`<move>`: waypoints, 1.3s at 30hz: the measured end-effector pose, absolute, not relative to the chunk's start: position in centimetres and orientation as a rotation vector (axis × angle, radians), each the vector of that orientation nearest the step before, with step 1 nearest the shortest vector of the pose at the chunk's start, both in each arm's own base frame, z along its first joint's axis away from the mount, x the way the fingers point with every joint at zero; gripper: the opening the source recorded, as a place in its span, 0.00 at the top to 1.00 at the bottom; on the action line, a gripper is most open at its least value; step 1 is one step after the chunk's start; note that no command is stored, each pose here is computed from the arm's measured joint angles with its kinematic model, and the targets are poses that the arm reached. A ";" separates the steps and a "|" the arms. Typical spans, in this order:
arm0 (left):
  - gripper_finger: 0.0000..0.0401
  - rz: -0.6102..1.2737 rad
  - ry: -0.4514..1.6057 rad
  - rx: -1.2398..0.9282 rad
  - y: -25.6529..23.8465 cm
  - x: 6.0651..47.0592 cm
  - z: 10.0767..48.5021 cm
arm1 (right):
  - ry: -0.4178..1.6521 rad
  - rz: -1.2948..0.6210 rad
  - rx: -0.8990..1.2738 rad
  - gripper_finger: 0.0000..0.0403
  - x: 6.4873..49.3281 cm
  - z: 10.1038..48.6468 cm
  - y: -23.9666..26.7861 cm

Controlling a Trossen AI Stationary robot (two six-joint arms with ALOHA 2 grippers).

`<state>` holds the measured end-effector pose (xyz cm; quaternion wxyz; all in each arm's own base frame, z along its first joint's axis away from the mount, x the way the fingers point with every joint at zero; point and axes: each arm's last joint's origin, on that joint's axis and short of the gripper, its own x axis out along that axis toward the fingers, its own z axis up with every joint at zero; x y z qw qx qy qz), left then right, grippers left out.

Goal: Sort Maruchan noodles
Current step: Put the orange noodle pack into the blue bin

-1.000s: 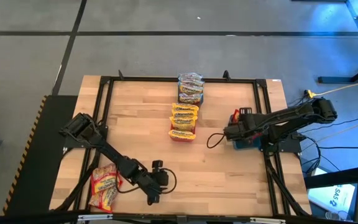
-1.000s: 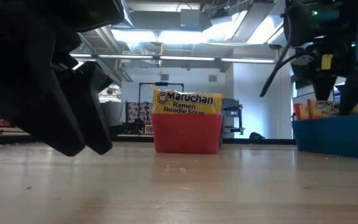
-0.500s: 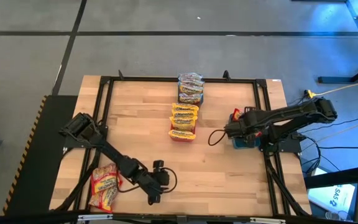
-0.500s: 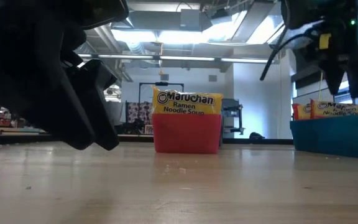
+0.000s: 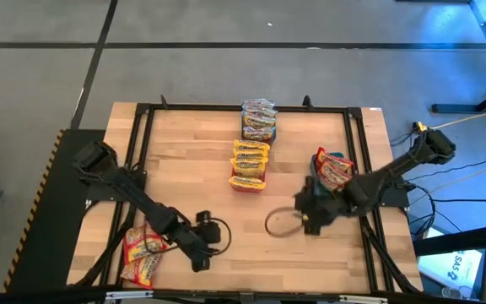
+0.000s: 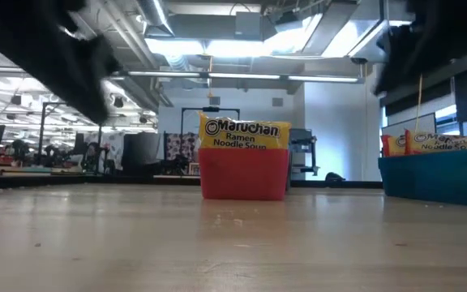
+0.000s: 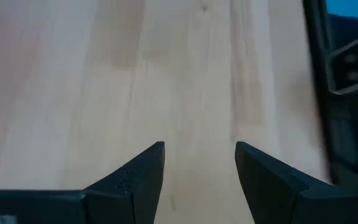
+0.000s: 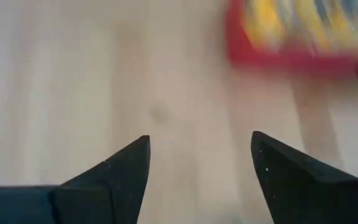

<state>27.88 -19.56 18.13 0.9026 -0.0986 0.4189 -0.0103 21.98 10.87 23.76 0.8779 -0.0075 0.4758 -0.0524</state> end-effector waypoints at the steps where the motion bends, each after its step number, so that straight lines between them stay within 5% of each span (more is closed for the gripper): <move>1: 0.52 -0.011 0.890 -0.245 -19.4 27.3 18.7 | 0.915 -0.075 -0.030 0.38 22.2 23.6 11.7; 11: 0.52 0.216 1.400 -0.765 -21.0 20.4 20.1 | 0.416 0.185 -0.094 0.38 22.0 19.6 16.1; 18: 0.52 0.556 1.709 -0.802 -21.1 16.3 19.6 | 0.442 0.191 -0.126 0.38 22.5 17.5 16.6; 26: 0.52 0.604 1.921 -0.686 -20.6 14.7 19.6 | 0.410 0.093 -0.146 0.38 22.6 17.7 16.2; 30: 0.52 0.493 1.841 -0.634 -20.9 15.5 19.1 | 0.416 0.067 -0.148 0.38 22.9 17.6 15.8; 39: 0.52 0.418 1.267 -0.542 -18.0 21.7 19.1 | 0.428 0.061 -0.140 0.38 23.1 17.6 15.5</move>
